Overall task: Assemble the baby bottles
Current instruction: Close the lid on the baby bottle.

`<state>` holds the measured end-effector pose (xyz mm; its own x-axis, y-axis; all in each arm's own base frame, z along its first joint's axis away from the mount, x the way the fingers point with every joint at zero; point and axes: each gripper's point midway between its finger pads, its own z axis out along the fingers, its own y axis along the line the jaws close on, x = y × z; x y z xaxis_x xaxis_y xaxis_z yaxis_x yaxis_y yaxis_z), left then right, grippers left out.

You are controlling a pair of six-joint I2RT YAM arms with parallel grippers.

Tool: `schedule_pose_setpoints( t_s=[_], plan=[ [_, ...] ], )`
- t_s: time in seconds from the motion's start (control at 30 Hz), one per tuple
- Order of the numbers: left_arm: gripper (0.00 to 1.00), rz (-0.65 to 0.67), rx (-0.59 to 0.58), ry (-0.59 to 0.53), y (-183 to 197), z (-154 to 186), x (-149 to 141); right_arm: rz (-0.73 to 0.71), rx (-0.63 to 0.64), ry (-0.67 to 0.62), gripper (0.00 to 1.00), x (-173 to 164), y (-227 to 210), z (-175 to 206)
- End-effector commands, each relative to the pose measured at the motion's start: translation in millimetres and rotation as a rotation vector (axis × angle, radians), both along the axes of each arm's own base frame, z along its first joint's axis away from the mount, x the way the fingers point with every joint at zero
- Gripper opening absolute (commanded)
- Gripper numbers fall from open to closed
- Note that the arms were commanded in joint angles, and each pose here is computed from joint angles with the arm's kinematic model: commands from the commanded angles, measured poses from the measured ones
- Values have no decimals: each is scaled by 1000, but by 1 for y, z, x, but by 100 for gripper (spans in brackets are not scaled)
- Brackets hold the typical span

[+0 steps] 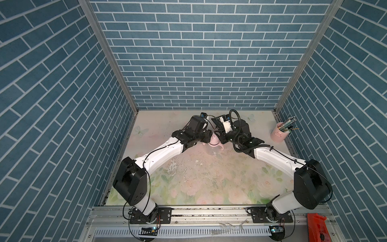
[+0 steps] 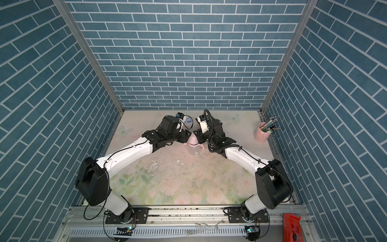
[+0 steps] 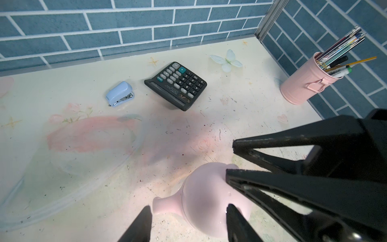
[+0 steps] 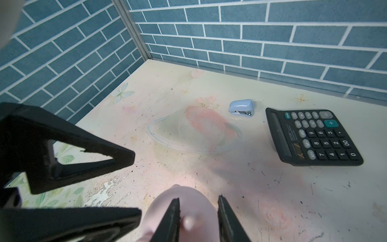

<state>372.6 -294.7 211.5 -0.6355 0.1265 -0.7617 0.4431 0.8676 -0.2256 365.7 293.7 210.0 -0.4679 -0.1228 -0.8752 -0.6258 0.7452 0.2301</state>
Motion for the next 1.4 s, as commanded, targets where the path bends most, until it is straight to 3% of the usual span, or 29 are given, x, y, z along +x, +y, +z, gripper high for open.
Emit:
schedule_pose_setpoints(
  t_s=[0.0,0.5,1.07,1.37],
  plan=[
    [58,24,21,12,-1,-13,1,-35,18,11,32,2,-1,-3],
    [57,42,29,21,-14,-32,-5,-16,-15,68,30,-28,16,-44],
    [46,37,61,81,-14,-74,-20,-69,-19,162,24,-45,5,-94],
    [44,39,95,98,-10,-89,-27,-79,-32,182,23,-50,4,-107]
  ],
)
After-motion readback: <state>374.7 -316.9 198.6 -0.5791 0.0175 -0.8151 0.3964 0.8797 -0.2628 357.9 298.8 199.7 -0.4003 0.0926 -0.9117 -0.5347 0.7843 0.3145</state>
